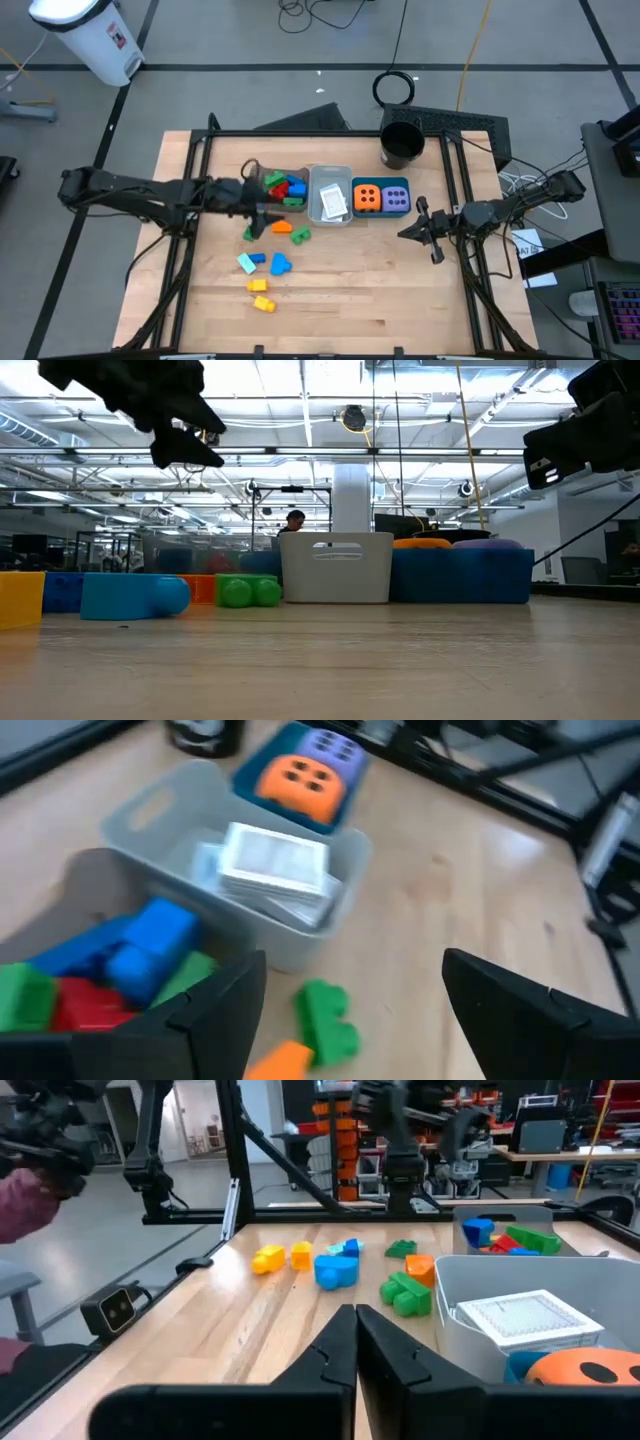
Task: Pick & Place Toys
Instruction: Put the green game piece into the black bin
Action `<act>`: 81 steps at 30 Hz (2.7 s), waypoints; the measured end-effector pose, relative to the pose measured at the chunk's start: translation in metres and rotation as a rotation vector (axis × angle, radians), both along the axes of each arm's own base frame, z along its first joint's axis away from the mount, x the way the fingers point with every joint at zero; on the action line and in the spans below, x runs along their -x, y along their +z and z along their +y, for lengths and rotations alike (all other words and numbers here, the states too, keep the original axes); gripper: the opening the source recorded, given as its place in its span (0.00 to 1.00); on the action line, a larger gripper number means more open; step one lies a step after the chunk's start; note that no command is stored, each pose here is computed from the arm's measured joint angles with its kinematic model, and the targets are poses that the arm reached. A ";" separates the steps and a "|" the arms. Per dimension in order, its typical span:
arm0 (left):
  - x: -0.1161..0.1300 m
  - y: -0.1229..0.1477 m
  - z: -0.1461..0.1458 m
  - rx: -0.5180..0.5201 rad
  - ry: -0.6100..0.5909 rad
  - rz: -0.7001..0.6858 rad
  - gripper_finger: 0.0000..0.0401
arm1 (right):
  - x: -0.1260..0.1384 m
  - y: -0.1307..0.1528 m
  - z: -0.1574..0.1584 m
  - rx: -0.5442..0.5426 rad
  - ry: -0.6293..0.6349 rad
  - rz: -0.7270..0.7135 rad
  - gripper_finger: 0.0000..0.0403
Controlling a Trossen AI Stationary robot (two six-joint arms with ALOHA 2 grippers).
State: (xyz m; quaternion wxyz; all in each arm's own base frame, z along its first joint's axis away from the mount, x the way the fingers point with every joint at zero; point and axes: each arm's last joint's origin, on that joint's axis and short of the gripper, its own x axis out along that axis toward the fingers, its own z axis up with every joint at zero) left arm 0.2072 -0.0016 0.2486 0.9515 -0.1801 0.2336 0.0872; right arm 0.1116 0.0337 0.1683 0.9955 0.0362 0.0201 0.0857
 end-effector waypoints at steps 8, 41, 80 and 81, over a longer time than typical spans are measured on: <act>-0.006 -0.012 -0.036 0.103 -0.090 0.054 0.77 | 0.000 -0.001 0.000 -0.008 0.002 0.010 0.01; -0.066 -0.117 -0.057 -0.194 0.012 0.280 0.77 | 0.000 -0.001 0.000 -0.008 0.004 0.010 0.01; -0.096 -0.115 -0.103 -0.813 -0.511 0.446 0.77 | 0.000 -0.001 0.000 -0.009 0.004 0.009 0.01; -0.097 -0.117 -0.102 -0.820 -0.498 0.450 0.77 | 0.000 -0.001 0.000 -0.009 0.004 0.009 0.01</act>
